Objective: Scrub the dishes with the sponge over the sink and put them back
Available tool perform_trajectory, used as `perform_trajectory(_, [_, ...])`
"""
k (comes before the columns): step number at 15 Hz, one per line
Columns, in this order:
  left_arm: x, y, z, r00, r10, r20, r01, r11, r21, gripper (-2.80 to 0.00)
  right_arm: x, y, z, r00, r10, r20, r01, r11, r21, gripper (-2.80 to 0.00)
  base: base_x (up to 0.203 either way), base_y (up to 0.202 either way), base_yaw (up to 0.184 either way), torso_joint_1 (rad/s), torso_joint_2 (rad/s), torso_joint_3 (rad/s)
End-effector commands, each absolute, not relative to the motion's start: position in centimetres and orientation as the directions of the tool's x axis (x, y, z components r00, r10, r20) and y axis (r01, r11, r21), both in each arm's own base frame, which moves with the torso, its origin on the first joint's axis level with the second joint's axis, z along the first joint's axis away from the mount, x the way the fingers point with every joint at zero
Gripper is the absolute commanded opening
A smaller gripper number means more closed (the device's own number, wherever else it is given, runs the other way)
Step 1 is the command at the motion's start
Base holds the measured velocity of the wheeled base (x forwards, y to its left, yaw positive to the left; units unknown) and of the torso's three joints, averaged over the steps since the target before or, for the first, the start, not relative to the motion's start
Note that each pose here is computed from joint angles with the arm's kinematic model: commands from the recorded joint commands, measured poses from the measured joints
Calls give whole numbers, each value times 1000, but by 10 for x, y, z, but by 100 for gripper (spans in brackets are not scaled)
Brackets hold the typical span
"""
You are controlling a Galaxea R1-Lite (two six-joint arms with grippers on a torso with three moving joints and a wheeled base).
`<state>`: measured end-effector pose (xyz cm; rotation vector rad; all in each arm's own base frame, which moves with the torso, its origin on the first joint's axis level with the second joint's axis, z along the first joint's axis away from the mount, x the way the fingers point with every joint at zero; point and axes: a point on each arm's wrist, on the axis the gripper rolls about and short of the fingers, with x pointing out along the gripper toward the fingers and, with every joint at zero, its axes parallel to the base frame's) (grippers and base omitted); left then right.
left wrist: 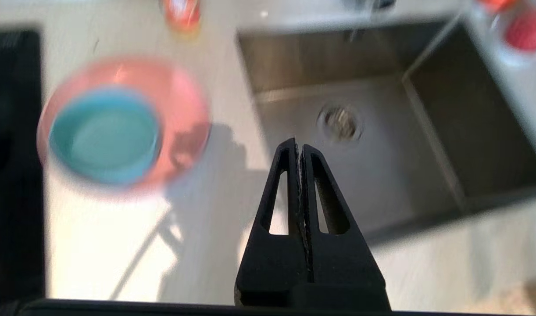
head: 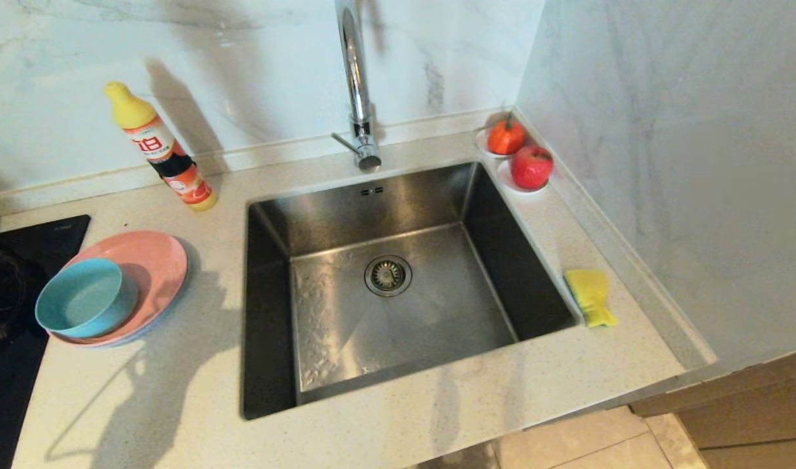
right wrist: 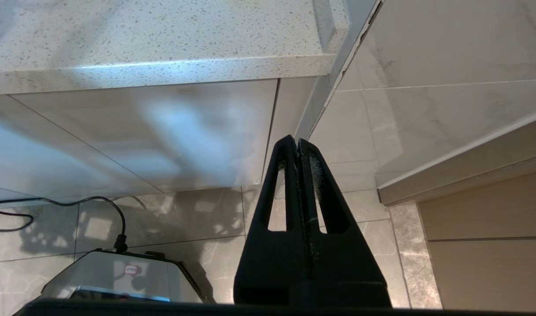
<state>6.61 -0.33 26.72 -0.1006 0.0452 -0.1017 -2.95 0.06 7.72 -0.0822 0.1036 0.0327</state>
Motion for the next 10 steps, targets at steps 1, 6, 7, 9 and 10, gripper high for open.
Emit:
perform_trajectory(1, [11,-2,224,994,-101,46,104,992,-76,-280,-29,1,77,994,29,-107,-38,996,-81,-280,0,0,0,0,0,0])
perform_trajectory(6, [-15,-1,128,995,-100,-10,100,995,-26,-280,-29,1,77,994,29,-107,-38,996,-79,-280,0,0,0,0,0,0])
perform_trajectory(7, [-15,-1,113,995,-98,-24,98,995,-11,-280,-29,1,77,994,28,-106,-36,996,-81,-280,0,0,0,0,0,0])
perform_trajectory(9, [-21,-1,94,996,-93,1,93,995,30,-280,-29,1,77,994,29,-107,-38,996,-80,-280,0,0,0,0,0,0])
perform_trajectory(10, [-23,-1,86,997,-79,12,78,996,49,-280,-29,1,77,994,28,-106,-36,996,-81,-280,0,0,0,0,0,0])
